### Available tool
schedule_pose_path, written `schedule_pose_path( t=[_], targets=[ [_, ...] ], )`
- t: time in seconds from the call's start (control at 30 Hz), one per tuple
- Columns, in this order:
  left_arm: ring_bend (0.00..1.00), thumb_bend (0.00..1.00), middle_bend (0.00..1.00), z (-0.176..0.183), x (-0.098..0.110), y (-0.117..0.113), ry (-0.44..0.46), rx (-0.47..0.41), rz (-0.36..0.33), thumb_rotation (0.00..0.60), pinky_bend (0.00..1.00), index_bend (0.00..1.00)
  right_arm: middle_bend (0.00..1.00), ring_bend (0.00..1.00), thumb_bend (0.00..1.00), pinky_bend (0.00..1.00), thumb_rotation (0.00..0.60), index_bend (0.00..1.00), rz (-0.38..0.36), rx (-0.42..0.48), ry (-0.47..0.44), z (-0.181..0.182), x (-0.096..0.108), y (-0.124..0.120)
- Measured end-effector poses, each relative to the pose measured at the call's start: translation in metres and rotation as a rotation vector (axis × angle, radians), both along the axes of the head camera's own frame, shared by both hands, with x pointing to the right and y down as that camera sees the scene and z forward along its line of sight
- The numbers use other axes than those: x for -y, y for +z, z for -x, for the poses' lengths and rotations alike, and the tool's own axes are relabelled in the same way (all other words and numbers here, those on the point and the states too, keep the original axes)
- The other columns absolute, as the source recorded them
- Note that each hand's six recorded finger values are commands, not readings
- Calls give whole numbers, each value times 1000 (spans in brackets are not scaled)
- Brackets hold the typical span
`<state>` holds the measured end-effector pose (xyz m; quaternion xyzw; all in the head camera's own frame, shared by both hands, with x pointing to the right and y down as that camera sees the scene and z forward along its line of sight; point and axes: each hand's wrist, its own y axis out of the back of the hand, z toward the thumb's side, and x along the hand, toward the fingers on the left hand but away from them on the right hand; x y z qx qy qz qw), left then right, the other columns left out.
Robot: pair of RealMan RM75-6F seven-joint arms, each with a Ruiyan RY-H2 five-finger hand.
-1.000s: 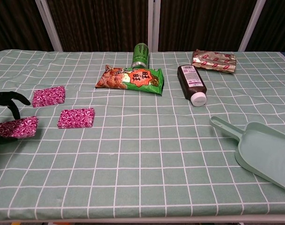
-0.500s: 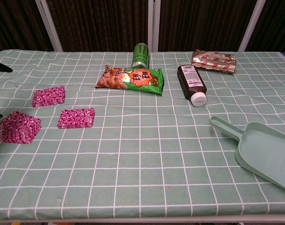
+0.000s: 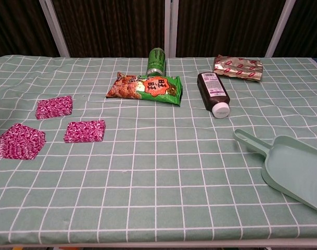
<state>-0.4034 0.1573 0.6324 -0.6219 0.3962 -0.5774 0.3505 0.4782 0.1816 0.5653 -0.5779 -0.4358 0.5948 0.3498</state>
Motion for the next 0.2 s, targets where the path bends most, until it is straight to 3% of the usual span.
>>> schedule_pose_path(
  t=[0.2],
  targets=[
    [0, 156, 71, 0, 0, 0, 1, 0, 0, 600, 96, 104, 0, 0, 101, 0, 600, 0, 0, 0, 0, 0, 0, 0]
  ],
)
